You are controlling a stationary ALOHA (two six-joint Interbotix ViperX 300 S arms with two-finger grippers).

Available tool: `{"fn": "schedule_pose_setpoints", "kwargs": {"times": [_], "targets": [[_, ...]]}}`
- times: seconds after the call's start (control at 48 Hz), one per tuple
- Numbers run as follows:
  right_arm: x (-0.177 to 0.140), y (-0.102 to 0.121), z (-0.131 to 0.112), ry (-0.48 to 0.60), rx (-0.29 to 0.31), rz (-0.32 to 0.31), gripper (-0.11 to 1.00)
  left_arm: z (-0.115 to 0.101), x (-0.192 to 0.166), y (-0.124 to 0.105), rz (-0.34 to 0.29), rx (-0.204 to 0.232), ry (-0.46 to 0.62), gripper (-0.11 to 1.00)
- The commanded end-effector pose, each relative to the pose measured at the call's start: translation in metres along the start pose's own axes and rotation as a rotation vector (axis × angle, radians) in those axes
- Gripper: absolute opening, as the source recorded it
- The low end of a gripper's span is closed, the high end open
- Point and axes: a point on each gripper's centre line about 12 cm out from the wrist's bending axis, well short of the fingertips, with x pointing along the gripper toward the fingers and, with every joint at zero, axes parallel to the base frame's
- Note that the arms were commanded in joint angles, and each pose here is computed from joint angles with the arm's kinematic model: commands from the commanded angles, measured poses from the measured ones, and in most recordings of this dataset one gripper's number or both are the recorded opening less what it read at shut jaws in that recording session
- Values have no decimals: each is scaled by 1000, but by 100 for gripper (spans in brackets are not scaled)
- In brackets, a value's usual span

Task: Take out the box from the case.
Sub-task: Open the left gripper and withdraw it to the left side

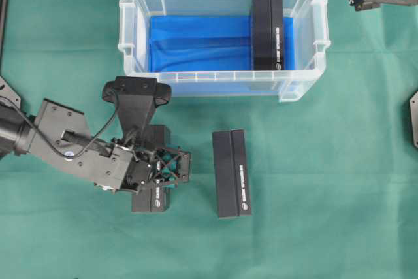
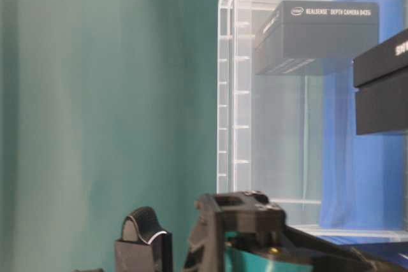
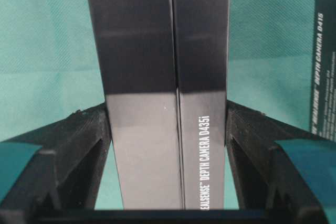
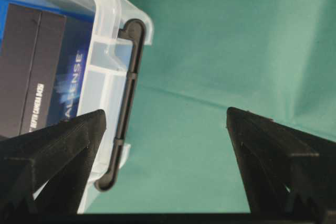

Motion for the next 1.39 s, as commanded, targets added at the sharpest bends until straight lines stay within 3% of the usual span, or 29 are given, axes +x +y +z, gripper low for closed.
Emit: {"fn": "schedule_pose_setpoints", "kwargs": {"times": [0.0, 0.562, 0.687, 0.77, 1.228, 1.374], "targets": [[-6, 1, 3, -13, 5, 17, 94, 2, -8, -2, -37, -5, 4, 61], [-6, 2, 2, -9, 6, 19, 94, 0, -10, -6, -67, -1, 22, 62], [-6, 2, 2, -9, 3, 20, 94, -5, -11, -3, -59, 2, 35, 90], [-6, 1, 2, -9, 3, 20, 94, -5, -13, -2, -63, 3, 39, 99], [-7, 2, 1, -9, 1, 22, 94, -5, -21, -4, -80, 0, 44, 97], [-6, 2, 1, -8, 0, 21, 94, -2, -38, -6, -99, -9, 47, 97]]}}
